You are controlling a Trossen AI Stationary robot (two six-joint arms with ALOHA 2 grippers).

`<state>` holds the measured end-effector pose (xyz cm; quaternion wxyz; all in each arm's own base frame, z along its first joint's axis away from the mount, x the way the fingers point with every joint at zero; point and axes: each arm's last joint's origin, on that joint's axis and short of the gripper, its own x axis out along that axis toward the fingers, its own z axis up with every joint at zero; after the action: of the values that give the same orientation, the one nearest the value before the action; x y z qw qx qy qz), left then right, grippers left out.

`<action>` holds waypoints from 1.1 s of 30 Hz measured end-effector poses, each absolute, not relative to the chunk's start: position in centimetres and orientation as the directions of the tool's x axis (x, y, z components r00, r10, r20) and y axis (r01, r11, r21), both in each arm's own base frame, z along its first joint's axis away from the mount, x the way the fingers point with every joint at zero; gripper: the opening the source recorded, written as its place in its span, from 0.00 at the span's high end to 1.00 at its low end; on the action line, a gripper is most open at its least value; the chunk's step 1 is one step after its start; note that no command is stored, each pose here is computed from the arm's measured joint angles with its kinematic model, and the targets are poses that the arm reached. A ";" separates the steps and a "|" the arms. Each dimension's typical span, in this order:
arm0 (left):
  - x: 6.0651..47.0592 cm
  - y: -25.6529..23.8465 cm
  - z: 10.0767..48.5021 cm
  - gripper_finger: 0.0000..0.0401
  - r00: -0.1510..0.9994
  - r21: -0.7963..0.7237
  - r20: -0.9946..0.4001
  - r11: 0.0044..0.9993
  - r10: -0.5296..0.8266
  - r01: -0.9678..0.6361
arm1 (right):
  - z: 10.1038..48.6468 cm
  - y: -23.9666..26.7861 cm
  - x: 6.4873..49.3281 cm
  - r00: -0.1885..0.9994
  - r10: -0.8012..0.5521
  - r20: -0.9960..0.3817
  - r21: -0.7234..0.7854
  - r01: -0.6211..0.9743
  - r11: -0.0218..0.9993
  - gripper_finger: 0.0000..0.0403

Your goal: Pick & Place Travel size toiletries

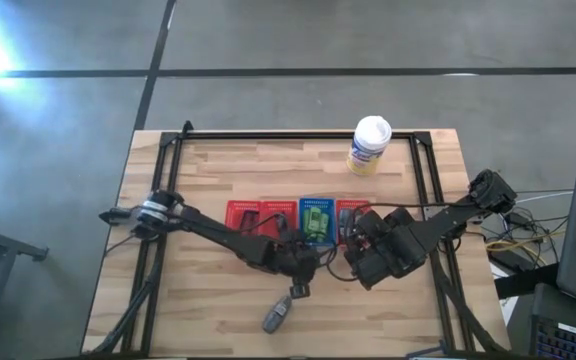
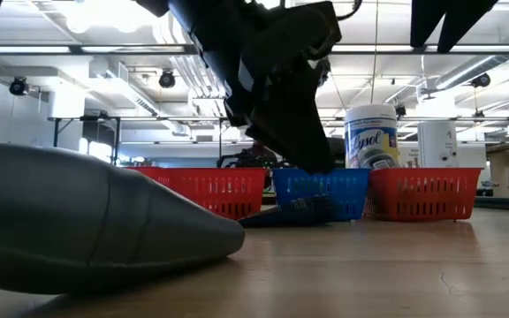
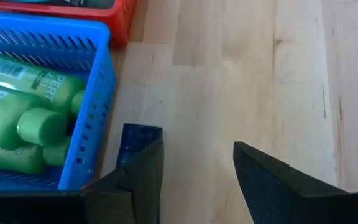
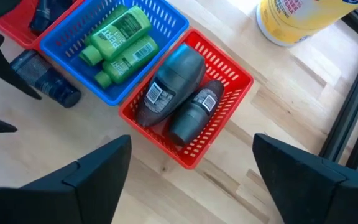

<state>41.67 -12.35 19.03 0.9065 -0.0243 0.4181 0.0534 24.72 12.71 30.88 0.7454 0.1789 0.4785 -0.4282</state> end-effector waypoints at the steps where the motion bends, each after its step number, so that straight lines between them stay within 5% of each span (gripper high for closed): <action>1: 41.7 -12.3 19.0 0.51 0.645 0.001 -0.760 0.993 0.078 -0.119 | 30.9 12.7 24.7 0.175 -0.467 -0.867 -0.143 0.810 0.569 0.17; 13: 41.5 -10.6 18.1 0.51 0.607 0.077 -0.777 0.983 0.164 -0.166 | 30.6 12.7 24.7 0.166 -0.473 -0.865 -0.154 0.810 0.566 0.15; 33: 40.8 -9.2 15.3 0.51 0.600 -0.022 -0.797 0.989 0.069 -0.143 | 30.1 12.6 24.6 0.158 -0.482 -0.862 -0.158 0.818 0.553 0.28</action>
<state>40.81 -9.18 15.30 0.8934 -0.0416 0.4433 0.0595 24.64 12.64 30.13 0.7404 0.1762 0.4777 -0.4389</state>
